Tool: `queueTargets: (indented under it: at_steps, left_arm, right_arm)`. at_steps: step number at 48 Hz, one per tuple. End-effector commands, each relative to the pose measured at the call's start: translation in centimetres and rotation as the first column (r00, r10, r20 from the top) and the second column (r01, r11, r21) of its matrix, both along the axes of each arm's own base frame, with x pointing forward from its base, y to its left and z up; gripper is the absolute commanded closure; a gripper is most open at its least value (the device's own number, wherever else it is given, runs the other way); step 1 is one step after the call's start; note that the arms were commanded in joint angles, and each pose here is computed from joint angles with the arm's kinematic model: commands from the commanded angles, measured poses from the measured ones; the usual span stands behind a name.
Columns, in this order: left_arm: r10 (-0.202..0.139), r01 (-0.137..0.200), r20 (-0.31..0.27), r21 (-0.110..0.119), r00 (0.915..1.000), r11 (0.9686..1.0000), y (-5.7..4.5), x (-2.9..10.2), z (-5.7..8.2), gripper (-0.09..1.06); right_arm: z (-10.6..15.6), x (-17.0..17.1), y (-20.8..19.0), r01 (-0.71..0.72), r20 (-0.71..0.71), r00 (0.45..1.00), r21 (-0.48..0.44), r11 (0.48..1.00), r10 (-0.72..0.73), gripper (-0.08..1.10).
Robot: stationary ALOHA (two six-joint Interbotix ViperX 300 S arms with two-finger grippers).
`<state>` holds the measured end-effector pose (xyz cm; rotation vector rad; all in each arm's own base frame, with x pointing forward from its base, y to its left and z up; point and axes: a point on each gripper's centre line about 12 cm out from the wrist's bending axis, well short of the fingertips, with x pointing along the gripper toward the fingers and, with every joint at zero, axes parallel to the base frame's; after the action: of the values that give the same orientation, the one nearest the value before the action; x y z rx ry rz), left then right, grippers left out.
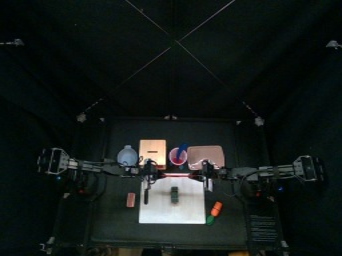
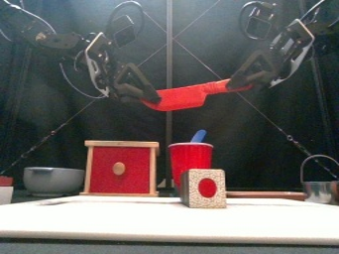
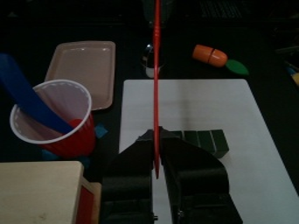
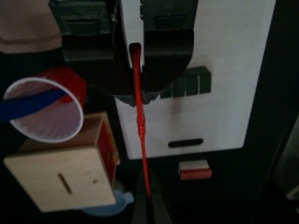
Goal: Cut the sushi into 4 pieces with the knife
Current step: Cut the sushi into 4 pieces
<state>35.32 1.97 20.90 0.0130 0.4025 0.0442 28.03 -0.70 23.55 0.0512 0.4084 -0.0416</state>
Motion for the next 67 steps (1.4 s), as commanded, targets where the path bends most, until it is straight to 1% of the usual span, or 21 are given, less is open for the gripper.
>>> queueTargets:
  at_steps: [1, 7, 14, 19, 25, 34, 41, 48, 53, 61, 67]
  left_arm:
    - [0.004, -0.004, 0.020, -0.004, 0.9998, 1.0000, 0.1, 0.3, 0.6, 0.59]
    - [-0.002, 0.002, 0.005, -0.006, 1.0000, 1.0000, -0.2, 0.3, 0.0, 0.59]
    - [-0.032, 0.032, -0.016, -0.009, 0.9993, 0.9994, -1.3, 0.3, -0.7, 0.59]
    - [-0.047, 0.046, -0.030, -0.013, 0.9985, 0.9988, -1.9, 0.5, -1.2, 0.60]
    - [-0.074, 0.073, -0.064, -0.017, 0.9952, 0.9972, -2.9, 0.8, -2.5, 0.60]
    - [-0.092, 0.090, -0.105, -0.019, 0.9902, 0.9957, -3.6, 1.2, -4.0, 0.60]
    - [-0.116, 0.115, -0.118, -0.020, 0.9861, 0.9932, -4.5, 1.4, -4.5, 0.60]
    - [-0.121, 0.118, -0.126, -0.026, 0.9847, 0.9926, -4.9, 1.7, -4.8, 0.60]
    - [-0.126, 0.123, -0.141, -0.028, 0.9820, 0.9920, -5.1, 1.8, -5.4, 0.60]
    - [-0.121, 0.117, -0.162, -0.034, 0.9793, 0.9925, -5.1, 2.2, -6.3, 0.60]
    - [-0.121, 0.117, -0.177, -0.033, 0.9767, 0.9925, -5.1, 2.4, -6.9, 0.60]
  right_arm:
    - [0.3, 0.7, 0.4, -0.005, -0.063, 0.998, 0.046, 0.999, 0.007, 0.85]
    - [0.2, 1.5, 0.6, -0.013, -0.121, 0.992, 0.063, 0.998, 0.021, 0.86]
    - [0.3, 2.4, 0.7, -0.022, -0.175, 0.984, 0.076, 0.997, 0.035, 0.86]
    - [-0.5, 2.7, 0.9, -0.030, -0.241, 0.969, 0.088, 0.996, 0.050, 0.87]
    - [-1.9, 2.7, 1.0, -0.027, -0.310, 0.949, 0.099, 0.995, 0.057, 0.89]
    - [-3.1, 2.7, 1.2, -0.031, -0.357, 0.932, 0.103, 0.994, 0.066, 0.89]
    - [-4.0, 2.5, 1.4, -0.035, -0.398, 0.914, 0.110, 0.993, 0.077, 0.89]
    - [-5.0, 2.5, 1.5, -0.035, -0.425, 0.902, 0.110, 0.993, 0.078, 0.89]
    - [-5.7, 2.7, 1.4, -0.035, -0.447, 0.891, 0.107, 0.994, 0.079, 0.89]
    - [-7.1, 3.0, 1.5, -0.033, -0.485, 0.871, 0.104, 0.994, 0.080, 0.89]
    - [-8.1, 3.1, 1.4, -0.032, -0.511, 0.856, 0.101, 0.994, 0.080, 0.89]
